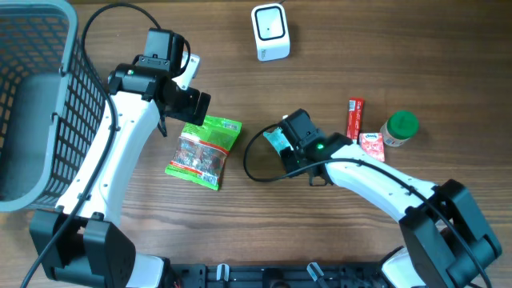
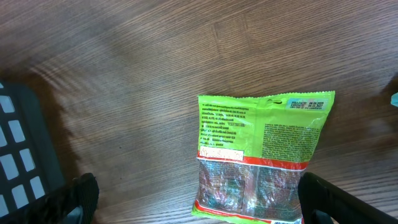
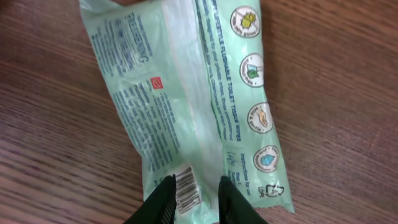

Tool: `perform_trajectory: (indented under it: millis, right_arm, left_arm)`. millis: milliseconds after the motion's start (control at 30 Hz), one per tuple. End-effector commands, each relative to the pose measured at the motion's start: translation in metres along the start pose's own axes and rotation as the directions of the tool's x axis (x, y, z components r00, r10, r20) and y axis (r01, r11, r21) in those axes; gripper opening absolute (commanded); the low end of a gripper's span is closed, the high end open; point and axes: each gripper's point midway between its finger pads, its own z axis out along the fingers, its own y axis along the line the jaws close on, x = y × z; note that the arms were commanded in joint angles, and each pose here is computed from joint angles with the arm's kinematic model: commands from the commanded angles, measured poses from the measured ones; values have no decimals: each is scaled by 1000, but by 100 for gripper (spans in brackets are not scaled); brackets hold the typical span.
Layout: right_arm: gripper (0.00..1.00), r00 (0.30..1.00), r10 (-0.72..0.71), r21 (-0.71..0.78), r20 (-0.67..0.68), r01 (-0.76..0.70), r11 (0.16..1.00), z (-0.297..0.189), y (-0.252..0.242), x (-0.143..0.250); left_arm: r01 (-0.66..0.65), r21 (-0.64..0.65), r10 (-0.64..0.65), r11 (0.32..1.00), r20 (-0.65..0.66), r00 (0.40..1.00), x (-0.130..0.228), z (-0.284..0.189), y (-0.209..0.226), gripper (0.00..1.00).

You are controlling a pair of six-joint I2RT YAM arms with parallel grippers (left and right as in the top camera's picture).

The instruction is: Scan the item barcode

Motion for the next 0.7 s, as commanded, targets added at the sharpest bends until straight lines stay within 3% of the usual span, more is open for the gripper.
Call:
perform_trajectory:
  millis: [0,400,567,667]
  right_arm:
    - [25,1000,-17,29,-24,18,999,8,-7,10]
    - [27,994,-49,44,-101,53,998,32,-10,28]
    - [49,992,-49,46,-113,54,997,34,-10,31]
    - [51,992,-49,46,-113,55,997,34,-10,31]
  left_arm:
    - [-9,-11,9,1000,16,1000,-4,-4,2,100]
    - [-9,-11,9,1000,16,1000,-4,-4,2,100]
    - [-9,-11,9,1000,16,1000,-4,-4,2,100]
    - [-9,-11,9,1000,16,1000,-4,-4,2,100]
